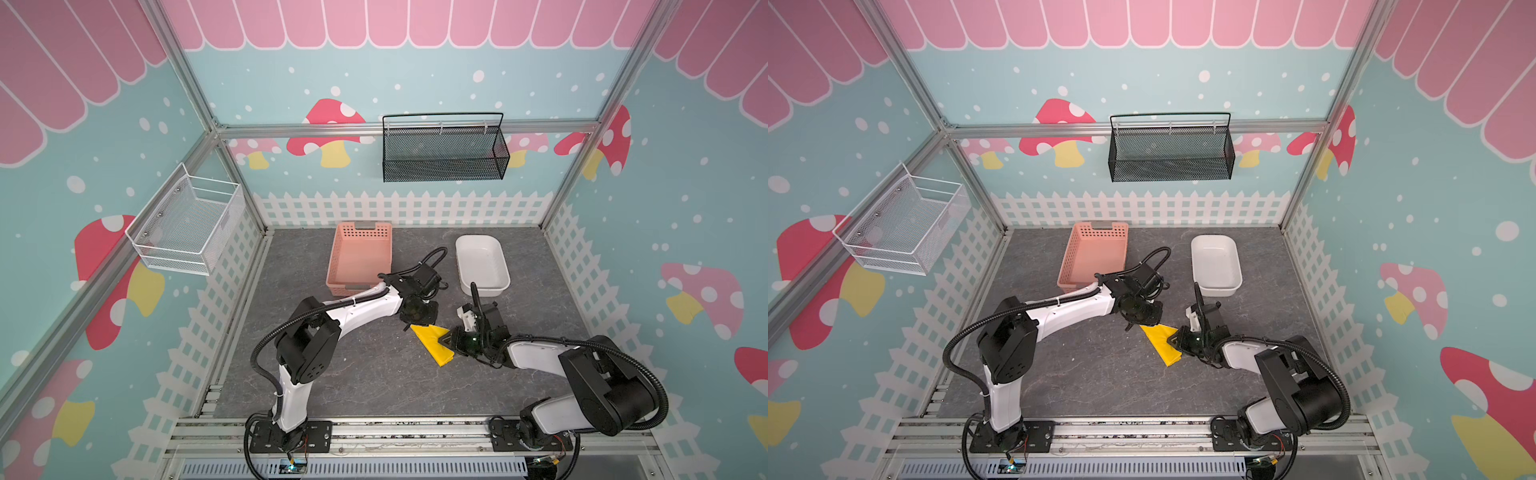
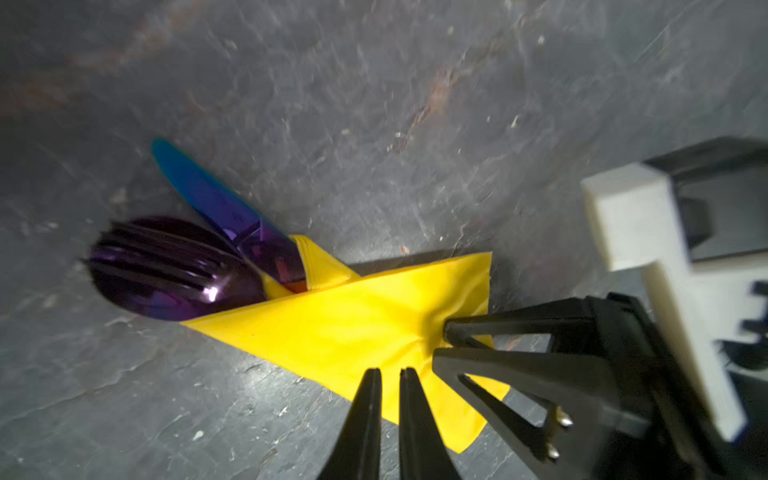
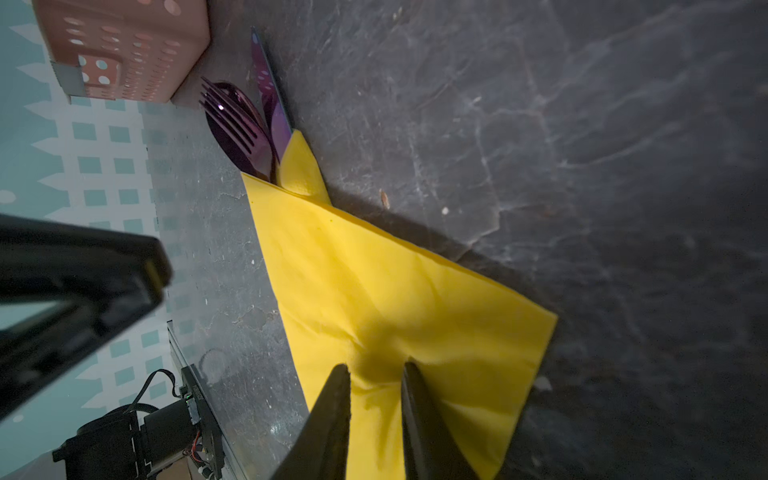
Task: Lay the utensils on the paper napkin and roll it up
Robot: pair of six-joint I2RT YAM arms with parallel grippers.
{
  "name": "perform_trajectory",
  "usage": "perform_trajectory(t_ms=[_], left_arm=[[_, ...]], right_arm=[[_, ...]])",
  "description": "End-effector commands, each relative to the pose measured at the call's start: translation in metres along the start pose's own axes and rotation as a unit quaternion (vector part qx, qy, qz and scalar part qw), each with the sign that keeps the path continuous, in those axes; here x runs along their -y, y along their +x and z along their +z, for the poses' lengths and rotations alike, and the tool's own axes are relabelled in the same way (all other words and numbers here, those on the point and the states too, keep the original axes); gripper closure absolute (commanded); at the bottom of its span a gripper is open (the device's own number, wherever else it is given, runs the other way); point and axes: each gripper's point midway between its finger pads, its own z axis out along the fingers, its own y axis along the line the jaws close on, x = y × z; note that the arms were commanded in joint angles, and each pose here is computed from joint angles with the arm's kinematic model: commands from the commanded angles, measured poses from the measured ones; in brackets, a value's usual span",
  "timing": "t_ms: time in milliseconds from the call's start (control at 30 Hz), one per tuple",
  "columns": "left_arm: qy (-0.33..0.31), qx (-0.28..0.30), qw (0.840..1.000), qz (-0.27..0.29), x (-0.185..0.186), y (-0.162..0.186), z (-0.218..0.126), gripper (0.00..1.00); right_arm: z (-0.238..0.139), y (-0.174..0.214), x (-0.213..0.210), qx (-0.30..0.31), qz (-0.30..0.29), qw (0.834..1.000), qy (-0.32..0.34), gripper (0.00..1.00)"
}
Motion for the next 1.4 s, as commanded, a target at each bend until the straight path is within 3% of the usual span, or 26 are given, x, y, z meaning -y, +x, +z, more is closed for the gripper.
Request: perform_trajectory(t_ms=[0,333,833,1033,1233,1367], left_arm=[[0.009,-0.016,1.000,0.000,0.007,0.009,0.017,0.87],[-0.014,-0.038,0.999,-0.013,-0.008,0.021,0.046,0.88],[-0.038,-0.053,0.998,0.001,-0.024,0.034,0.048,0.88],[-0.042,-0.067,0.997,0.002,-0.026,0.038,0.053,0.89],[-0.045,-0.070,0.997,0.001,-0.027,0.038,0.055,0.89],[-0.044,-0.069,0.997,0.000,-0.026,0.037,0.054,0.89]], right_arm=[[-0.011,0.079,0.093,-0.103,0.085,0.976,0.173,0.74],[-0.013,0.085,0.090,-0.109,0.084,0.977,0.165,0.74],[-0.010,0.097,0.058,-0.118,0.080,0.982,0.125,0.75],[-0.029,0.076,0.058,-0.093,0.039,0.977,0.190,0.71],[-0.037,0.054,0.016,-0.070,0.016,0.988,0.136,0.71],[-0.033,0.054,-0.002,-0.091,-0.002,0.991,0.099,0.71]])
